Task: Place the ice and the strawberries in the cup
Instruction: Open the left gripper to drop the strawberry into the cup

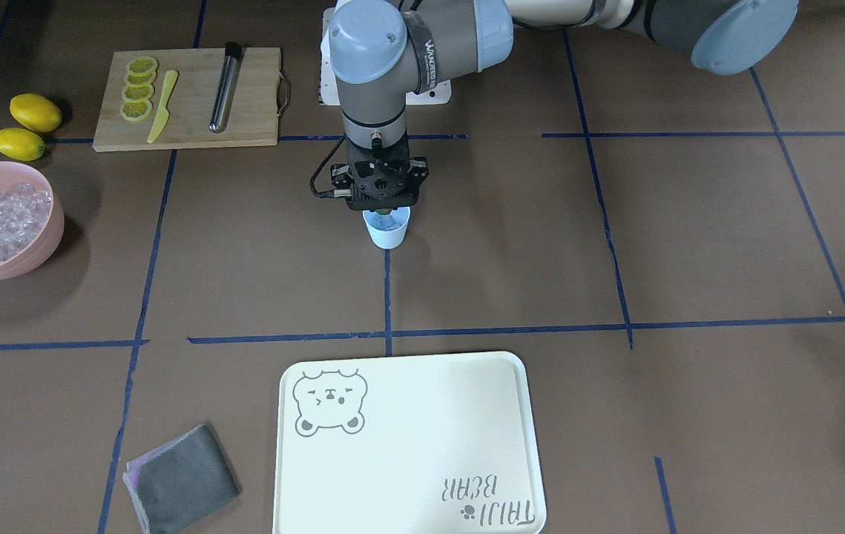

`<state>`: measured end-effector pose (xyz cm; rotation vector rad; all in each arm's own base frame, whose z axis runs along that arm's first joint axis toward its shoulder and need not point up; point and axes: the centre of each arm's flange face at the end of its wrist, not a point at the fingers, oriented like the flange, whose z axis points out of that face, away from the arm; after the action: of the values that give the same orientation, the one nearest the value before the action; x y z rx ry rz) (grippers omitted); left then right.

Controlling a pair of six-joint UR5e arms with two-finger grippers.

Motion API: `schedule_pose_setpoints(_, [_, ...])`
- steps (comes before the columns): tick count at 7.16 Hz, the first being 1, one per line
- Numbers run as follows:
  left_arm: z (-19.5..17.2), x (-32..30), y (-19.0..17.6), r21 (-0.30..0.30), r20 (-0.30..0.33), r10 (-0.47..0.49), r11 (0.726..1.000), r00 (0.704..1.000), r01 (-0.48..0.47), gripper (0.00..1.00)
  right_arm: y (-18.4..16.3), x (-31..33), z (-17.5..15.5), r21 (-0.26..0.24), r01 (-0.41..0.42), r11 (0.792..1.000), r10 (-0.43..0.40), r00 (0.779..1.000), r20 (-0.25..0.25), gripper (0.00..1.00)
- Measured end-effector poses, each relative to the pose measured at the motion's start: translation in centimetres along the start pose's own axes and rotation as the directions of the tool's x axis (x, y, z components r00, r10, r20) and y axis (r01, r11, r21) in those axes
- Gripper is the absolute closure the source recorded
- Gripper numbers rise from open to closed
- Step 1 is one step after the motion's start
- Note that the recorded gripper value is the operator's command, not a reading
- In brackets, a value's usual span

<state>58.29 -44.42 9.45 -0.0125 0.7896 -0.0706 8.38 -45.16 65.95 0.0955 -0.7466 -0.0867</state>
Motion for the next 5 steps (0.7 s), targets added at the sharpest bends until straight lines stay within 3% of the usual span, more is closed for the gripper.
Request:
schedule_pose_setpoints(1, [0.2, -0.2, 0.0, 0.0, -0.001, 0.003, 1.0, 1.0, -0.003, 0.0, 0.0, 0.0, 0.0, 0.0, 0.0, 1.0, 0.0, 1.0, 0.0, 0.01])
schedule_pose_setpoints(5, [-0.6, -1.9, 0.6, 0.007, -0.019, 0.022, 1.0, 1.0, -0.022, 0.0, 0.0, 0.0, 0.0, 0.0, -0.001, 1.0, 0.001, 1.0, 0.0, 0.01])
